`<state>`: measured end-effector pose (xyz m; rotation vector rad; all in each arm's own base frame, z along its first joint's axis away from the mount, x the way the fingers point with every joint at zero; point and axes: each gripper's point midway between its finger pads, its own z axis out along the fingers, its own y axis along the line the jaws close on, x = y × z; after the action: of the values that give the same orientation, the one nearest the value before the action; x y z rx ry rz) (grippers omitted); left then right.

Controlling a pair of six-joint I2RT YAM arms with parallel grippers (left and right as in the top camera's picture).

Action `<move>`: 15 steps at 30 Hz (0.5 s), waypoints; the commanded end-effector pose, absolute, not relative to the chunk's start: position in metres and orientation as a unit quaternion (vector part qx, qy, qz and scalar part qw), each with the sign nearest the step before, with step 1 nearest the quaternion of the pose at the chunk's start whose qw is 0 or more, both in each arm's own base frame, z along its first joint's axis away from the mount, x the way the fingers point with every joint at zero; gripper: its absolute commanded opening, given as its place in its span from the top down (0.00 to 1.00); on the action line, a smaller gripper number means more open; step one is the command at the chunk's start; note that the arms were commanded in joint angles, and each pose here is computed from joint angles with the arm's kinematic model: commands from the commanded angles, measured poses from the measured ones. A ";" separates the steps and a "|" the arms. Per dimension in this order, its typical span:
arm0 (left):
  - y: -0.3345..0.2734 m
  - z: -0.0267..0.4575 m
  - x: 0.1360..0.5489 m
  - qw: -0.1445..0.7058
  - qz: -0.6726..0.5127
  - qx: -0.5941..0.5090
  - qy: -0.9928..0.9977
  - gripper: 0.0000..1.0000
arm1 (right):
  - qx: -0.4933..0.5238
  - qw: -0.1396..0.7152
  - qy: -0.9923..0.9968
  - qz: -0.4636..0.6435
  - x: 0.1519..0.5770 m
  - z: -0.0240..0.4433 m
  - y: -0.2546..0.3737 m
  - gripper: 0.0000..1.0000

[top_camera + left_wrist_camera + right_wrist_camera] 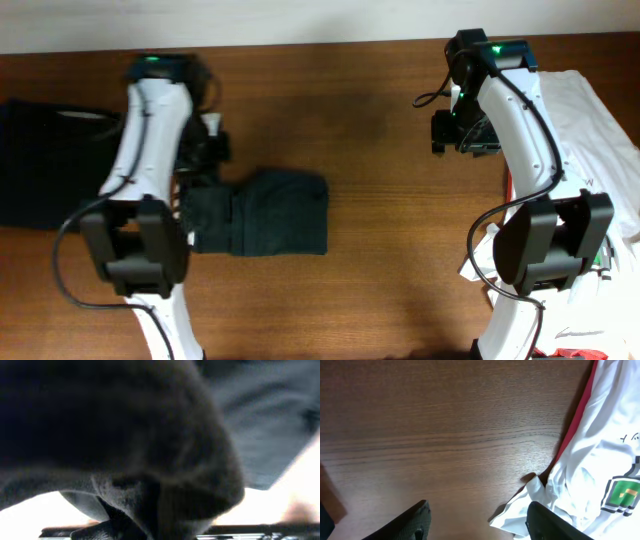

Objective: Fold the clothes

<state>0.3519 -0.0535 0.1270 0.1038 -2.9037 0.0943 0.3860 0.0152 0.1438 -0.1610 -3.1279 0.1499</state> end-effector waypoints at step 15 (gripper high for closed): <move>-0.169 0.132 0.329 0.119 0.085 -0.020 -0.989 0.99 | -0.054 0.004 -0.997 0.059 0.385 0.144 0.010 0.33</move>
<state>0.3343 -0.1559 0.1276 -0.0466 -2.9013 0.2088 0.3855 0.0151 0.1438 -0.1596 -3.1260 0.1502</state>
